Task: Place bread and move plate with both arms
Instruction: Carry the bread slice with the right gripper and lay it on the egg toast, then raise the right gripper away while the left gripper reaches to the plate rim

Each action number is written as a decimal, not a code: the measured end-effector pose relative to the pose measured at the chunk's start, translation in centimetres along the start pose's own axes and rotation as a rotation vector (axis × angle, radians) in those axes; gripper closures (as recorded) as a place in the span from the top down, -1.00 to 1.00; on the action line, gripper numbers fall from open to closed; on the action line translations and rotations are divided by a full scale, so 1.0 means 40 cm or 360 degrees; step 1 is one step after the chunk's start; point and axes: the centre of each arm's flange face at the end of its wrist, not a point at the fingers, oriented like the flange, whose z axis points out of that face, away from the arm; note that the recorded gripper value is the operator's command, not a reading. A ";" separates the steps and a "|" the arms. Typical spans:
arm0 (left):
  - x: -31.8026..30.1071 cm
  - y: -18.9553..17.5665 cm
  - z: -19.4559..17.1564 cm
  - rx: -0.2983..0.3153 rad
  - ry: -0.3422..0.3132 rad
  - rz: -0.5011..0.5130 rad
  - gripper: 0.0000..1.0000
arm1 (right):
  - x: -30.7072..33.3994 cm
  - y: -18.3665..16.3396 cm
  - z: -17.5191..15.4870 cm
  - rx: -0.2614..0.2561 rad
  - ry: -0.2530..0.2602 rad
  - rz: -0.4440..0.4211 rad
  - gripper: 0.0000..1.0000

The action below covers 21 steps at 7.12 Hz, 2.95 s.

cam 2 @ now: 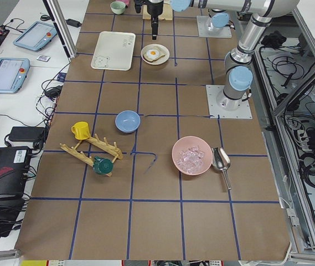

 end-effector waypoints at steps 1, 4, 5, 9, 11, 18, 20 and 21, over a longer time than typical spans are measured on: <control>-0.001 0.001 -0.001 0.0007 0.0000 -0.0004 1.00 | -0.096 0.052 -0.019 -0.0007 -0.0075 0.0067 -1.00; 0.000 0.002 -0.002 0.0012 0.0000 -0.0008 1.00 | -0.324 0.153 0.012 -0.0069 -0.0204 0.0229 -1.00; 0.000 0.003 -0.003 0.0013 0.0001 -0.0009 1.00 | -0.395 0.179 0.038 -0.0084 -0.0242 0.0273 -1.00; -0.001 0.006 -0.001 0.0003 -0.0003 0.0003 1.00 | -0.521 0.207 0.124 -0.0086 -0.0252 0.0268 -0.97; -0.012 -0.003 0.012 -0.0018 -0.0012 -0.0013 1.00 | -0.545 0.183 0.154 -0.0073 -0.0269 0.0274 0.06; -0.023 -0.040 0.187 -0.0244 -0.0026 -0.0066 1.00 | -0.389 0.131 -0.012 0.0121 -0.0434 -0.0081 1.00; 0.006 -0.032 0.342 -0.0258 0.0000 -0.0139 1.00 | -0.198 0.077 -0.118 0.0279 -0.0443 -0.0408 1.00; 0.049 -0.013 0.431 -0.0251 0.0043 -0.0202 1.00 | -0.114 0.071 -0.154 0.0322 -0.0399 -0.0540 1.00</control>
